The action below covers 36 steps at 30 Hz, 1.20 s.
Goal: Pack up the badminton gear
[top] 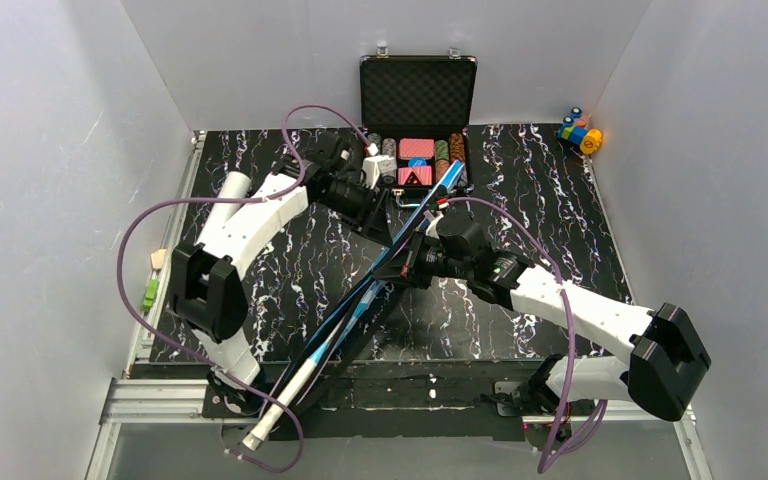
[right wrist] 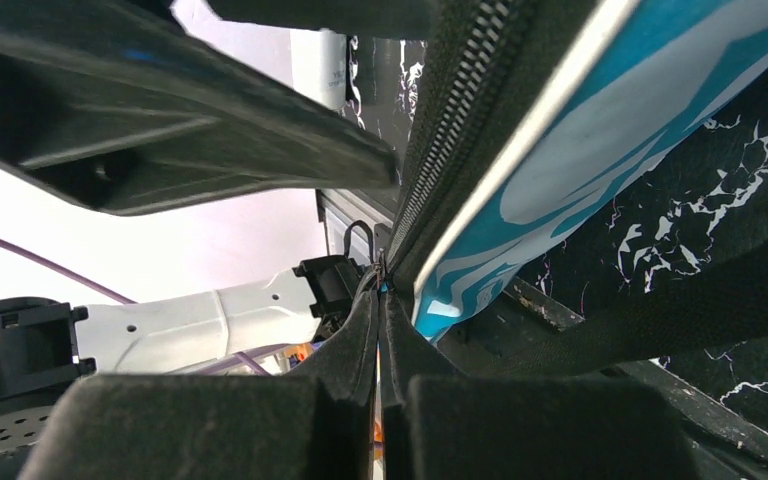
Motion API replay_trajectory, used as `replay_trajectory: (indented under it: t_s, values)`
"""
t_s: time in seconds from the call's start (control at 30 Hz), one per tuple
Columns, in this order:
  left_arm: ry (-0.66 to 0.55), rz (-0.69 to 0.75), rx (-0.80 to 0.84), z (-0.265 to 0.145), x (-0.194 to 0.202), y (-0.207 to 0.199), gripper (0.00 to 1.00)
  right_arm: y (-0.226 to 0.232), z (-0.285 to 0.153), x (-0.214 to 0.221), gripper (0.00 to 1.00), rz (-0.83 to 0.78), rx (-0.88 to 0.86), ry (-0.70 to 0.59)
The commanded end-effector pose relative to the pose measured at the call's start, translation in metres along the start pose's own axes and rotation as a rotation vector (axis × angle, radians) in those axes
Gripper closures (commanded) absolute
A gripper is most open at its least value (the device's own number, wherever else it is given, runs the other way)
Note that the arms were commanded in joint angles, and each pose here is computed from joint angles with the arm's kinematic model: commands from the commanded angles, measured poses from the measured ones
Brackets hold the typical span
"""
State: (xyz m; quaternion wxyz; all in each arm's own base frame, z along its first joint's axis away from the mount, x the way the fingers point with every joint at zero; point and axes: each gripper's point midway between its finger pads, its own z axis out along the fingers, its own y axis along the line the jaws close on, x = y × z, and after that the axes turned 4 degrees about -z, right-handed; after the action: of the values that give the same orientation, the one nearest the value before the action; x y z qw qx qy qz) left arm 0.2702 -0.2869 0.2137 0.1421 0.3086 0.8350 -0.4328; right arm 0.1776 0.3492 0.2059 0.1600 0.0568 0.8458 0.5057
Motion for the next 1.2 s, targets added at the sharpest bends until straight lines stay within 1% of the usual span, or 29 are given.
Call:
replay_trajectory:
  t_s: [0.0,0.17,0.33,0.47,0.5,0.53,0.57,0.6,0.63,0.77,0.87,1.0,1.17]
  values:
    - [0.001,0.086,0.075,0.002,0.0,-0.028,0.57,0.023,-0.009,-0.003,0.99,-0.048,-0.046,-0.015]
    - [0.023,0.099,0.064,0.01,0.007,-0.028,0.57,0.026,-0.01,-0.003,0.99,-0.059,-0.051,-0.018]
    - [0.087,0.17,-0.02,0.024,0.022,-0.023,0.58,0.032,-0.009,-0.005,0.99,-0.065,-0.062,-0.019]
    - [0.105,0.183,-0.079,0.028,0.027,-0.012,0.61,0.036,-0.013,-0.007,0.99,-0.073,-0.074,-0.033]
    - [0.104,0.183,-0.092,0.028,0.027,-0.009,0.64,0.036,-0.013,-0.007,0.99,-0.072,-0.073,-0.034]
    - [0.101,0.184,-0.101,0.028,0.026,-0.008,0.7,0.038,-0.013,-0.007,0.99,-0.072,-0.079,-0.035]
    - [0.098,0.184,-0.103,0.027,0.025,-0.008,0.8,0.037,-0.013,-0.007,0.99,-0.072,-0.079,-0.034]
    - [0.095,0.18,-0.105,0.028,0.024,-0.007,0.97,0.038,-0.013,-0.006,0.99,-0.073,-0.081,-0.035]
    - [0.094,0.179,-0.102,0.027,0.022,-0.009,1.0,0.038,-0.013,-0.006,0.99,-0.073,-0.083,-0.032]
    - [0.054,0.198,-0.088,0.019,0.005,-0.023,1.0,0.041,-0.014,-0.007,0.99,-0.077,-0.089,-0.039]
    - [-0.017,0.238,-0.092,0.003,-0.016,-0.04,1.0,0.043,-0.019,-0.009,0.99,-0.088,-0.087,-0.059]
    - [-0.106,0.25,-0.1,-0.023,-0.039,-0.059,1.0,0.045,-0.025,-0.012,0.99,-0.098,-0.09,-0.084]
    - [-0.203,0.235,-0.132,-0.049,-0.058,-0.066,1.0,0.049,-0.032,-0.016,0.99,-0.108,-0.087,-0.102]
